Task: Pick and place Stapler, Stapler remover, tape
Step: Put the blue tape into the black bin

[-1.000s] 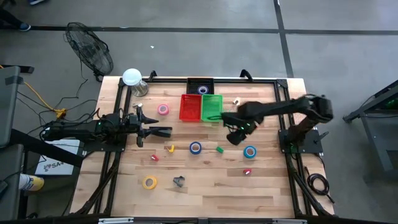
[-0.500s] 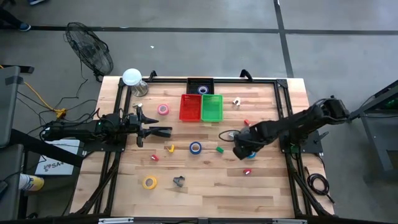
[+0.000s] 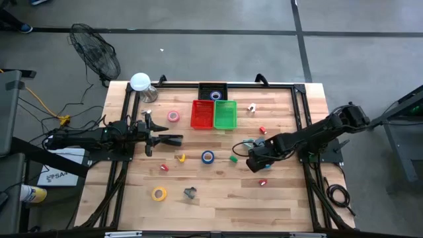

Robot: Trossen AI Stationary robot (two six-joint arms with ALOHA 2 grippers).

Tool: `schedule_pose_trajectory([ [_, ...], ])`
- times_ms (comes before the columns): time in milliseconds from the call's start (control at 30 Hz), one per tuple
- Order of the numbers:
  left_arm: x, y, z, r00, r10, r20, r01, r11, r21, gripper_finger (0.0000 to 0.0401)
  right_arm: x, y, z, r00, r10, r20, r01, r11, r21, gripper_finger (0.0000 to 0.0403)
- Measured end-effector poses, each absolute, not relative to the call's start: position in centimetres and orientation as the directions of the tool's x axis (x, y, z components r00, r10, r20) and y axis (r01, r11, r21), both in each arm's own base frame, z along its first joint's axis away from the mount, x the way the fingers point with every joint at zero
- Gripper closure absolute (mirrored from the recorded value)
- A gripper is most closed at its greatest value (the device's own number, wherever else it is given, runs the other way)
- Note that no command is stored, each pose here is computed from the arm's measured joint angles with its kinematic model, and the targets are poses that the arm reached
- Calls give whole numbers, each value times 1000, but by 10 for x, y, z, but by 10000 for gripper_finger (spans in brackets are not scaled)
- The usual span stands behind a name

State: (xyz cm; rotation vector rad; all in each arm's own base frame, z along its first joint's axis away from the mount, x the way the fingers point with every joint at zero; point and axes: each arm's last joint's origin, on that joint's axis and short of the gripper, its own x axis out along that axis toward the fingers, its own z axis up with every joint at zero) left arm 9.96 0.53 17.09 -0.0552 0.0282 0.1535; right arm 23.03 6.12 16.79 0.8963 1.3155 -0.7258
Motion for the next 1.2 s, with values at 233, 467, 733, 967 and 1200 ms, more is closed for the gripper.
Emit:
schedule_pose_trajectory([
  [233, 100, 5, 171, 988, 152, -32, -154, 987, -53, 236, 236, 64, 147, 36, 56, -998, 863, 501, 59, 261],
  [467, 100, 5, 171, 988, 152, -32, -153, 987, -53, 236, 238, 65, 141, 23, 69, -997, 858, 510, 56, 275],
  [733, 100, 5, 171, 988, 152, -32, -153, 987, -53, 236, 239, 61, 141, 23, 81, -996, 847, 528, 62, 373],
  [967, 100, 5, 171, 988, 152, -32, -153, 987, -53, 236, 259, 43, 165, 53, 80, -995, 810, 580, 89, 372],
  [1200, 100, 5, 171, 988, 152, -32, -153, 987, -53, 236, 296, -14, 227, 220, -84, -972, 726, 679, 106, 372],
])
